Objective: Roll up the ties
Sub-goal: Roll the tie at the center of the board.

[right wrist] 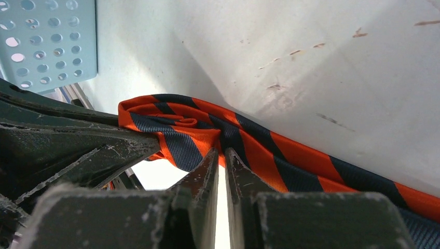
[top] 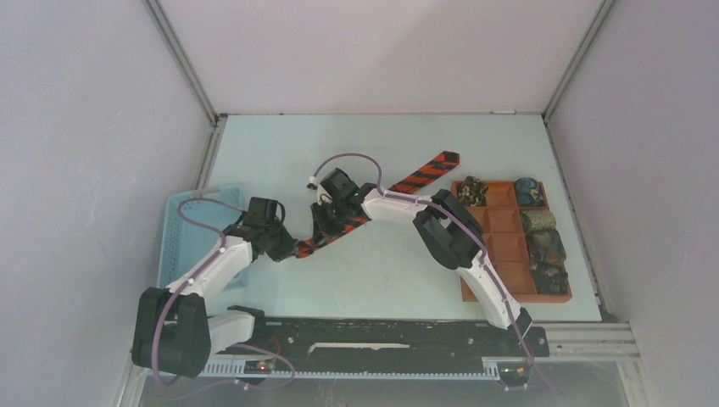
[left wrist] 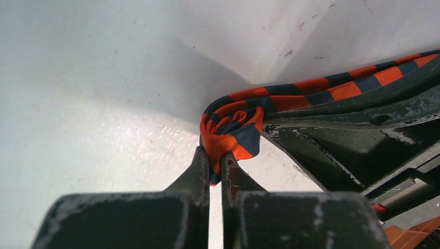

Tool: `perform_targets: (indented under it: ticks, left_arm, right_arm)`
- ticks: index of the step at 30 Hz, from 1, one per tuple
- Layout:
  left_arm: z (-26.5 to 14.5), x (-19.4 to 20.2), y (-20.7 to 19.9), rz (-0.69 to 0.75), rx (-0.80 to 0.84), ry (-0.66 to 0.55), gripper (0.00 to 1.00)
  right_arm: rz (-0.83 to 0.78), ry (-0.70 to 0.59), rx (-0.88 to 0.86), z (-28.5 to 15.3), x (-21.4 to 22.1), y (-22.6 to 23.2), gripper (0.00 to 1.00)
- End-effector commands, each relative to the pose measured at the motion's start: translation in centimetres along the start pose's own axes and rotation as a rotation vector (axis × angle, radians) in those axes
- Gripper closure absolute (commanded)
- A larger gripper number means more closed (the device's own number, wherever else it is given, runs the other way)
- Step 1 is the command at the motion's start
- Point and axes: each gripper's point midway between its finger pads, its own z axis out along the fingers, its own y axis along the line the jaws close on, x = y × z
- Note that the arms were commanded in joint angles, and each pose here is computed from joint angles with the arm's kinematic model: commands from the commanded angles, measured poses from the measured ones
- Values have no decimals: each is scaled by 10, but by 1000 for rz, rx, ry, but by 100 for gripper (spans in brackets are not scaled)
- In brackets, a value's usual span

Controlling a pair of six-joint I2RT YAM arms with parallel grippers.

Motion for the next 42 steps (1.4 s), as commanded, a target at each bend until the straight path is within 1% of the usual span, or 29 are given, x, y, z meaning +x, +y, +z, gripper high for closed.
perform_targets:
  ticks: [1, 11, 17, 24, 42]
  left_arm:
    - [-14, -17, -7, 47, -6, -53, 100]
    - [-14, -17, -5, 70, -29, -37, 100]
    - [-13, -20, 2, 82, -69, -55, 100]
    - [-13, -20, 2, 84, -71, -54, 100]
    - [-14, -24, -4, 100, -75, -49, 100]
  right_arm:
    - [-37, -38, -29, -4, -13, 25, 88]
    - [-47, -72, -47, -15, -24, 37, 86]
    - [-41, -92, -55, -20, -30, 38, 85]
    - [-41, -72, -84, -11, -24, 47, 85]
    - [-16, -27, -109, 16, -13, 45, 88]
